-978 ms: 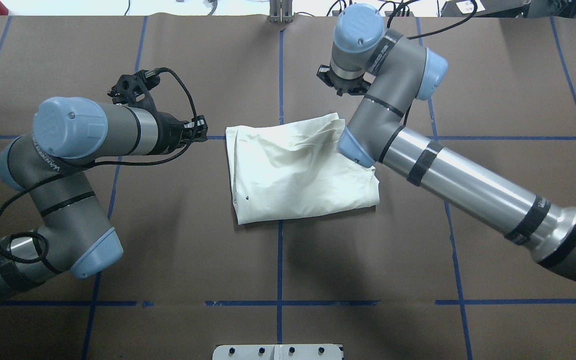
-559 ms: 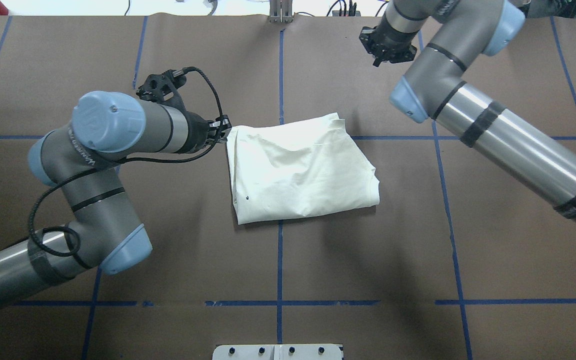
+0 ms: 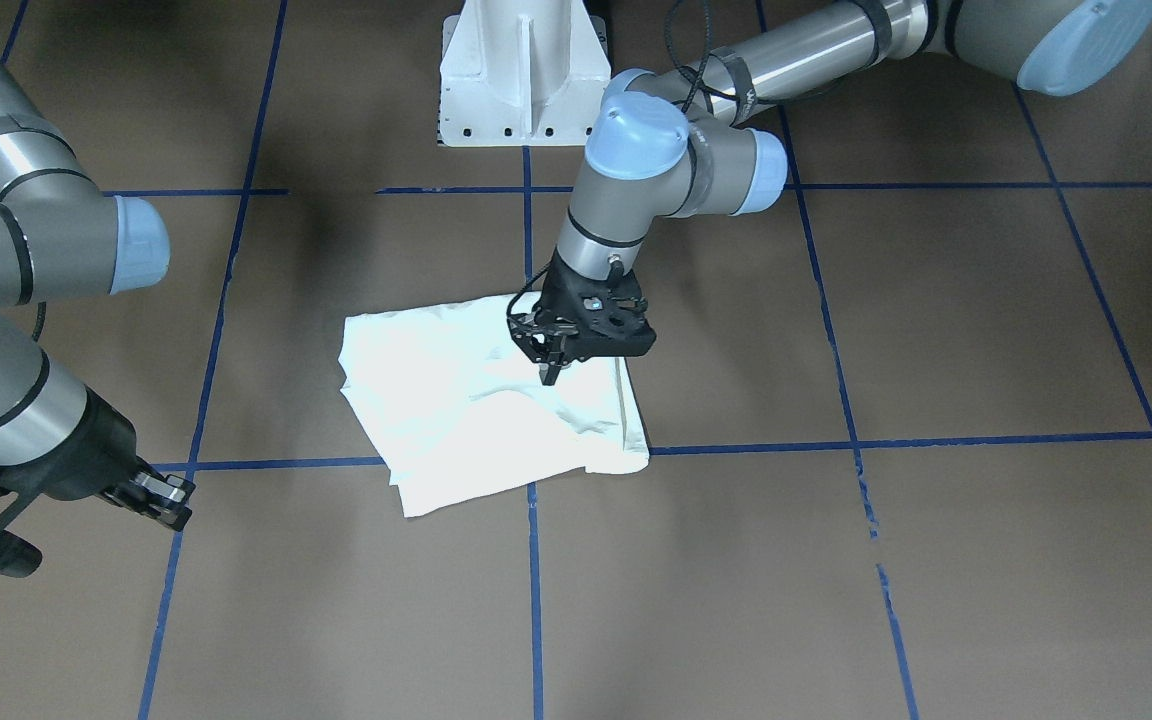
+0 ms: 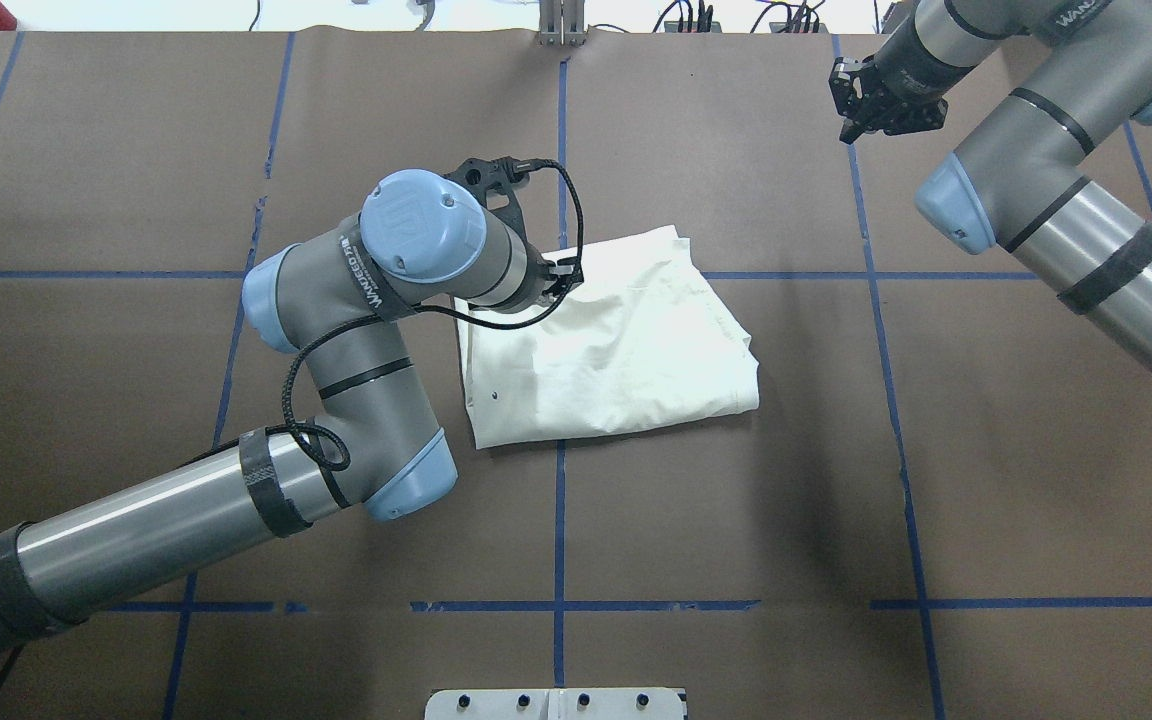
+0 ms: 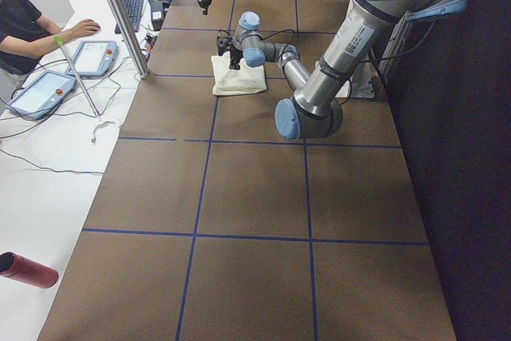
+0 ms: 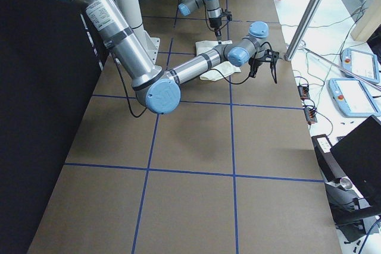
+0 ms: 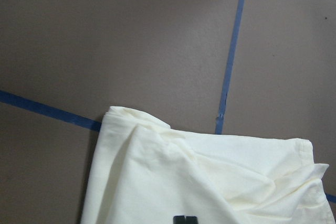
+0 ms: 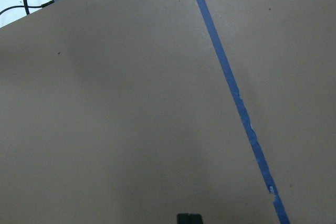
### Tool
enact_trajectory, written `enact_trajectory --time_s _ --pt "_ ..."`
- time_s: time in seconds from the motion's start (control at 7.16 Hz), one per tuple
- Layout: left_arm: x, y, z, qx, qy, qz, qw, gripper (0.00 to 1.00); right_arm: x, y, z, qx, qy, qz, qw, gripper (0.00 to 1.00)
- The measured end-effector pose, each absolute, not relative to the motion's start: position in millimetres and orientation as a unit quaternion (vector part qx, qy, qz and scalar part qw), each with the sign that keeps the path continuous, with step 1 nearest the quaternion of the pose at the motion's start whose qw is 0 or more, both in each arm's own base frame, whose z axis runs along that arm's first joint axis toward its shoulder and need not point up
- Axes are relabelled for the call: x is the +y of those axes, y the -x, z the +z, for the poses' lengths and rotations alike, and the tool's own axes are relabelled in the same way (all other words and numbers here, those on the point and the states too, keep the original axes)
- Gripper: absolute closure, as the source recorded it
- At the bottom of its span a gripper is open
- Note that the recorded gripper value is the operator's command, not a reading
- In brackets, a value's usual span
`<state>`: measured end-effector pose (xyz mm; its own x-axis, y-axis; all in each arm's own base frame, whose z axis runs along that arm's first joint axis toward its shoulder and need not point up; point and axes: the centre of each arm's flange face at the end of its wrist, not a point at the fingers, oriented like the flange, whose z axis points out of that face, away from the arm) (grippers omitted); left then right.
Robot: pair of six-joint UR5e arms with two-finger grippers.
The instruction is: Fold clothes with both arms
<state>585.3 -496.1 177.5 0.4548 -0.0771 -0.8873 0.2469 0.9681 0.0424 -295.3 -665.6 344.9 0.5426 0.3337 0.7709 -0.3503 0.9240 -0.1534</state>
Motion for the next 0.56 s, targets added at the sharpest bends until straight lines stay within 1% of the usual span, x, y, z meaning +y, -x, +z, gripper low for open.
enact_trajectory --time_s 0.14,0.42,0.56 --pt "-498 -602 168 0.517 -0.062 -0.066 0.851 1.00 -663 293 348 -0.437 -0.008 0.195 0.878 1.00" --pt "-511 -632 146 0.513 -0.046 -0.047 0.856 1.00 -662 292 349 -0.437 -0.008 0.195 0.878 1.00" --pt "-518 -640 150 0.509 -0.050 -0.038 0.858 1.00 -661 291 349 -0.437 -0.008 0.195 0.878 1.00"
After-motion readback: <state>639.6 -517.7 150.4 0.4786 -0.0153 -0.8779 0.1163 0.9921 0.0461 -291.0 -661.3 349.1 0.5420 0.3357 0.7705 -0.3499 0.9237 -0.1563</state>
